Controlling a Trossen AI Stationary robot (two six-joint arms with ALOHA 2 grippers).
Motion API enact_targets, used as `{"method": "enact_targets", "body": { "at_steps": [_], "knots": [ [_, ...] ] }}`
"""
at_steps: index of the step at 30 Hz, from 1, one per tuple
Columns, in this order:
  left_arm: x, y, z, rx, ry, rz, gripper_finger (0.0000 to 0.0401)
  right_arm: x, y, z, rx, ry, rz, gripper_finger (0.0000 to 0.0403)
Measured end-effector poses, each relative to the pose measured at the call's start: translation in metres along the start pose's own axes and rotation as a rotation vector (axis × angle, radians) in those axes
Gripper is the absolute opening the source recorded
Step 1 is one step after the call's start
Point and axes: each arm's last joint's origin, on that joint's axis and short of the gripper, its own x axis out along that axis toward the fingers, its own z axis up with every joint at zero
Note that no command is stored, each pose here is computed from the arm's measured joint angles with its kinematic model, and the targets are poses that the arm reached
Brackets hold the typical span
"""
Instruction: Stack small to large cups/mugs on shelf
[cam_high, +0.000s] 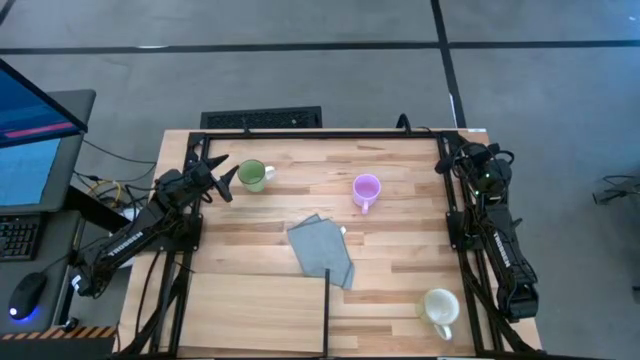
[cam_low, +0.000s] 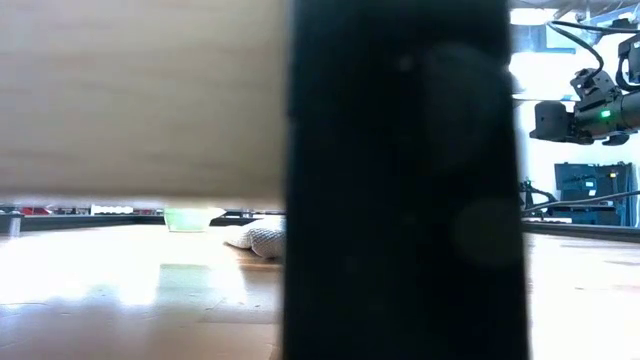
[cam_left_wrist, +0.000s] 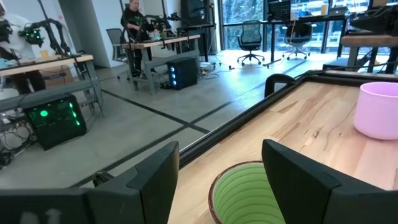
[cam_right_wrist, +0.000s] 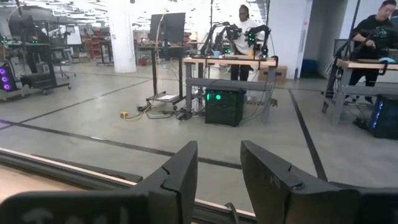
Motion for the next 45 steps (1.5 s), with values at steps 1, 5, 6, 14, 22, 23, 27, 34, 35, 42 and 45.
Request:
{"method": "enact_targets", "body": {
  "at_steps": [1, 5, 6, 14, 22, 23, 27, 34, 35, 42, 45],
  "knots": [
    [0.0, 0.0, 0.0, 0.006, 0.0, 0.0, 0.0222, 0.0, 0.0, 0.0, 0.0, 0.0, 0.0, 0.0146],
    [0.0, 0.0, 0.0, 0.01, 0.0, 0.0, 0.0222, 0.0, 0.0, 0.001, 0.035, -0.01, 0.0, 0.0146],
    [0.0, 0.0, 0.0, 0.003, -0.001, 0.0, 0.0222, 0.0, 0.0, 0.004, 0.032, -0.029, 0.0, 0.0146],
    [0.0, 0.0, 0.0, -0.028, 0.0, 0.0, 0.0222, -0.009, 0.011, 0.055, 0.016, -0.176, 0.193, 0.0146],
    [0.0, 0.0, 0.0, -0.03, -0.001, 0.001, 0.0222, -0.032, 0.022, 0.115, 0.194, -0.331, 0.412, 0.0146],
    [0.0, 0.0, 0.0, -0.03, 0.0, 0.0, 0.0222, -0.035, 0.024, 0.121, 0.196, -0.346, 0.461, 0.0146],
    [0.0, 0.0, 0.0, -0.031, 0.0, 0.0, 0.0222, -0.047, 0.03, 0.138, 0.185, -0.387, 0.638, 0.0146],
    [0.0, 0.0, 0.001, -0.075, -0.014, -0.002, 0.0222, -0.056, 0.034, 0.148, 0.204, -0.418, 0.781, 0.0146],
    [0.0, 0.0, 0.003, -0.08, -0.032, -0.002, 0.0222, -0.057, 0.035, 0.148, 0.208, -0.416, 0.797, 0.0146],
    [-0.01, 0.002, 0.046, -0.046, -0.194, -0.065, 0.0222, -0.058, 0.039, 0.146, 0.225, -0.397, 0.868, 0.0146],
    [-0.017, 0.001, 0.067, -0.03, -0.257, -0.139, 0.0222, -0.058, 0.04, 0.145, 0.229, -0.379, 0.877, 0.0146]
  ]
}}
